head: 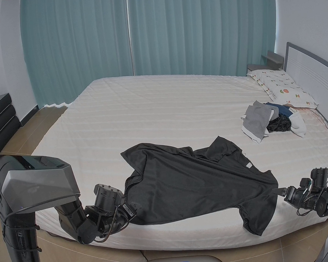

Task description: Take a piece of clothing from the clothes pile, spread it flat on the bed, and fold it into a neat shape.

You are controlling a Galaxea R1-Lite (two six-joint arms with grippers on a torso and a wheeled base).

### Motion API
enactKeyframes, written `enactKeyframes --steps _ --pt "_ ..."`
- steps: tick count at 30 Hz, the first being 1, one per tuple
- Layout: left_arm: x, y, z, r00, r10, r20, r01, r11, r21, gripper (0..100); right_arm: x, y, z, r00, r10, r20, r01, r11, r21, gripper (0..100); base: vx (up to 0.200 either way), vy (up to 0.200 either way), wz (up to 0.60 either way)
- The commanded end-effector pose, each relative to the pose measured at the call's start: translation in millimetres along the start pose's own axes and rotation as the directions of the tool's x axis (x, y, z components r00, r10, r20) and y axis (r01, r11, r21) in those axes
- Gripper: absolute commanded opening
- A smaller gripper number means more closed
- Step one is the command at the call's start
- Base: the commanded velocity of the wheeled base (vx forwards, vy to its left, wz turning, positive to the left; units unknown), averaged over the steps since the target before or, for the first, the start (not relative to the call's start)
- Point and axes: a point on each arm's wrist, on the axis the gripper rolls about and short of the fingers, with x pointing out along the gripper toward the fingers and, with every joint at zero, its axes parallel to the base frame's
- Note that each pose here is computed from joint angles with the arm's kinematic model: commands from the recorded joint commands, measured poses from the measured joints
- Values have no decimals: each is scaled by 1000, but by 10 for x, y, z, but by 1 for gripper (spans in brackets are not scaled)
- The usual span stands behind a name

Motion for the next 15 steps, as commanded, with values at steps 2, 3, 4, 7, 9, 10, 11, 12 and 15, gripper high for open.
enactKeyframes --steps 2,3,4,7,9,10,11,12,15 --pt "110 -23 -72 1000 18 9 -18 1000 24 100 -2 3 -56 1000 -4 -25 4 1000 -3 100 0 0 0" --pt "131 -21 -74 1000 24 17 -25 999 31 100 -1 4 -64 1000 -4 -29 4 1000 -6 100 0 0 0" --pt "158 -23 -78 999 34 29 -36 998 50 100 -2 5 -73 999 -6 -35 5 1000 -7 100 0 0 0" --pt "176 -14 -91 998 50 41 -53 995 83 100 23 13 -134 998 -7 -65 6 1000 -8 100 0 0 0" --pt "180 -13 -93 998 51 40 -54 995 88 100 26 8 -161 997 -11 -76 10 1000 -15 100 0 0 0" --pt "188 -10 -95 998 52 40 -55 995 88 100 22 8 -175 997 -12 -82 10 1000 -22 100 0 0 0" --pt "199 -6 -99 998 53 39 -57 994 88 0 17 4 -187 996 -14 -88 11 999 -35 100 0 0 0" --pt "217 8 -103 998 58 37 -61 994 88 0 11 -1 -206 995 -17 -97 13 999 -43 100 0 0 0" --pt "226 5 -102 998 56 40 -60 994 87 0 14 -27 -258 993 -26 -119 19 998 -58 100 0 0 0"
